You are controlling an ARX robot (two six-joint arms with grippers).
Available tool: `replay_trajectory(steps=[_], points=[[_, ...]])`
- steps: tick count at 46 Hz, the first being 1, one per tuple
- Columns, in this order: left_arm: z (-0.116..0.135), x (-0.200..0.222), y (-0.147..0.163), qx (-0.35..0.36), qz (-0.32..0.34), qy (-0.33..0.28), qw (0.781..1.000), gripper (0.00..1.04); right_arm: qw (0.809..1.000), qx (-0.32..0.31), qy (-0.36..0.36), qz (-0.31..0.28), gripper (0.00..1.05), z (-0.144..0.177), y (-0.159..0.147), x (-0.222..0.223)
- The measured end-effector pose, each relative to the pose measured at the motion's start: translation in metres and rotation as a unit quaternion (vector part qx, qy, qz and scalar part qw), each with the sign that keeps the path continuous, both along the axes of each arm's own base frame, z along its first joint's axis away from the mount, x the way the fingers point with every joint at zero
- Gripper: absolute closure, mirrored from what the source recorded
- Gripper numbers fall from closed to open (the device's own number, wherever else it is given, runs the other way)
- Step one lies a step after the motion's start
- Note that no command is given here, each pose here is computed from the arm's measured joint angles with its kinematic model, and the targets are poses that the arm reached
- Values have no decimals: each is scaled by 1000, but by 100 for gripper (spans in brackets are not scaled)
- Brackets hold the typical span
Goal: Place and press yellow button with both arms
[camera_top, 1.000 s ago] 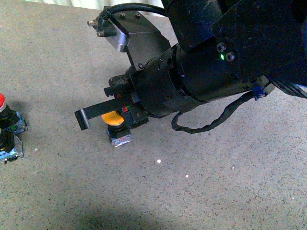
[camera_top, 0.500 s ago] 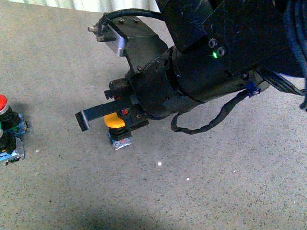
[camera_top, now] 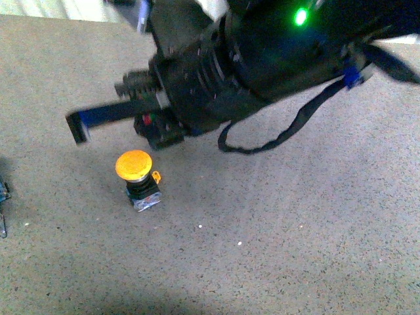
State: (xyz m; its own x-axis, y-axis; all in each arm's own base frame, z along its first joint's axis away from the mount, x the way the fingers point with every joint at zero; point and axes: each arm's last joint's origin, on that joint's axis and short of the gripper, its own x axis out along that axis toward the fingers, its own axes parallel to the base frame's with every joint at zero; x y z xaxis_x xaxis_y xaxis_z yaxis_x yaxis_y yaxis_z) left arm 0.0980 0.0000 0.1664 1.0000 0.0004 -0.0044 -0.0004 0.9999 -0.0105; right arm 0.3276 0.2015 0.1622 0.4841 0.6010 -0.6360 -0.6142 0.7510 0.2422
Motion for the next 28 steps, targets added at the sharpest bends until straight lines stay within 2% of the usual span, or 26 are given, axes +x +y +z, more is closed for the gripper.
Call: replay_trajectory(steps=[7,10,18,20,21,22,25,28], points=[[0,0,0,0,0,0,1000,103,996,38,-66,-39,103,44,-32,-5],[0,0,0,0,0,0,1000,103,993,53,-83,-65,103,52,-50,-10],[0,0,0,0,0,0,1000,103,974,68,-101,-190,67,48,-122,-28],[0,0,0,0,0,0,1000,103,968,61,-108,-218,59,45,-132,-31],[0,0,0,0,0,0,1000,103,959,48,-141,-240,62,43,-134,-32],[0,0,0,0,0,0,1000,103,940,33,-200,-276,67,42,-137,-35],[0,0,0,0,-1,0,1000,103,891,14,-301,-341,82,34,-147,-51],[0,0,0,0,1,0,1000,103,868,17,-345,-357,96,32,-157,-68]])
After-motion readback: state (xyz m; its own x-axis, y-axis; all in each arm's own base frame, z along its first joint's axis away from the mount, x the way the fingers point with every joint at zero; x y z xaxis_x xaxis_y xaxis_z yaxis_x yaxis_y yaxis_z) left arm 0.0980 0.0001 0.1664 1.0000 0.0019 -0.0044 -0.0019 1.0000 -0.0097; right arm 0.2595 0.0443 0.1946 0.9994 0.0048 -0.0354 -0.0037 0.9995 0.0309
